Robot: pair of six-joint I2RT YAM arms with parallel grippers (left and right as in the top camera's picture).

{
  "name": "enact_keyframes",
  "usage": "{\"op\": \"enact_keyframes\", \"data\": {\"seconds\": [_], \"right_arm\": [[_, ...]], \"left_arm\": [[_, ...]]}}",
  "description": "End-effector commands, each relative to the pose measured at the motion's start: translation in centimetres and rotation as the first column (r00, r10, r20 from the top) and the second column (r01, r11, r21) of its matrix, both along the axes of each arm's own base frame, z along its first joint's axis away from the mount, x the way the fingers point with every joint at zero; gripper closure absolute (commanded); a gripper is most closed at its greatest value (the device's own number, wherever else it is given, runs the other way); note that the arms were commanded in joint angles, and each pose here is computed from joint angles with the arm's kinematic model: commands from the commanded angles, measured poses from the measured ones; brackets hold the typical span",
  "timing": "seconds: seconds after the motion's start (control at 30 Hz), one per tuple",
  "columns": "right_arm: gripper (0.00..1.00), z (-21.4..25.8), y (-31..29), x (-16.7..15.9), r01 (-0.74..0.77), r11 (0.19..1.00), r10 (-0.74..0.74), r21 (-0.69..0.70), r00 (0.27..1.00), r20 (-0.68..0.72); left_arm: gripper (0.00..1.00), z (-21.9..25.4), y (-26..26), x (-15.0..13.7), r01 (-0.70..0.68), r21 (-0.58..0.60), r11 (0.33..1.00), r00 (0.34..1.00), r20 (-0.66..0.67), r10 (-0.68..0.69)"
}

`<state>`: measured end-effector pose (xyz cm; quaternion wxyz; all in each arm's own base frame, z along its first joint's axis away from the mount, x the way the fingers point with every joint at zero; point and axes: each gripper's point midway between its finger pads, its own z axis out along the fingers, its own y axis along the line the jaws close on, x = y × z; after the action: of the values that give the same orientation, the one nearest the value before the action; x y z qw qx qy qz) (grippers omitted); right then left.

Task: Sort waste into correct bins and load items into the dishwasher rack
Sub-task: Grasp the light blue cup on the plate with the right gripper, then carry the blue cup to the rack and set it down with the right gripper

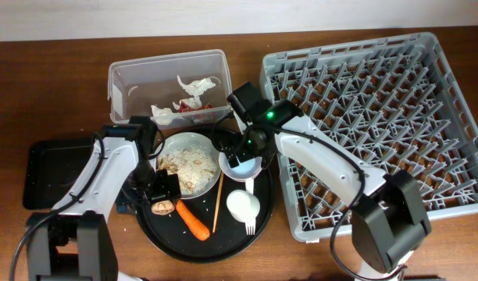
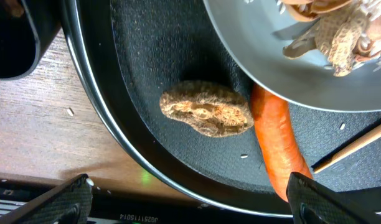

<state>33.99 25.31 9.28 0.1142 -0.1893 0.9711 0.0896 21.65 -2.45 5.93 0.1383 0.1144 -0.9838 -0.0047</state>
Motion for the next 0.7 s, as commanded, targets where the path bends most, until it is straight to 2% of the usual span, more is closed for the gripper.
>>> {"op": "enact_keyframes", "data": {"seconds": [0.0, 0.3, 0.6, 0.63, 0.67], "right_arm": [[0.02, -0.5, 0.8, 0.7, 0.006, 1.000, -0.005, -0.025, 0.999, 0.033], [0.02, -3.4, 1.8, 0.4, -0.005, 0.997, 0.007, -0.079, 1.000, 0.018], [0.35, -3.2, 1.9, 0.6, -0.005, 0.997, 0.007, -0.073, 1.000, 0.025], [0.43, -3.0, 1.9, 0.5, -0.005, 0.997, 0.007, -0.072, 1.000, 0.026], [0.46, -2.8, 1.9, 0.5, -0.004, 0.997, 0.006, -0.071, 1.000, 0.027]], "left_arm": [[0.01, -0.2, 0.3, 0.1, 0.007, 0.012, 1.000, 1.000, 0.008, -0.007], [0.01, -0.2, 0.3, 0.1, 0.007, 0.012, 1.000, 1.000, 0.008, -0.007], [0.01, -0.3, 0.3, 0.4, 0.007, 0.011, 1.000, 1.000, 0.020, -0.007], [0.01, -0.3, 0.3, 0.4, 0.007, 0.012, 1.000, 1.000, 0.020, -0.007], [0.01, -0.3, 0.3, 0.4, 0.007, 0.012, 1.000, 1.000, 0.020, -0.007]]}}
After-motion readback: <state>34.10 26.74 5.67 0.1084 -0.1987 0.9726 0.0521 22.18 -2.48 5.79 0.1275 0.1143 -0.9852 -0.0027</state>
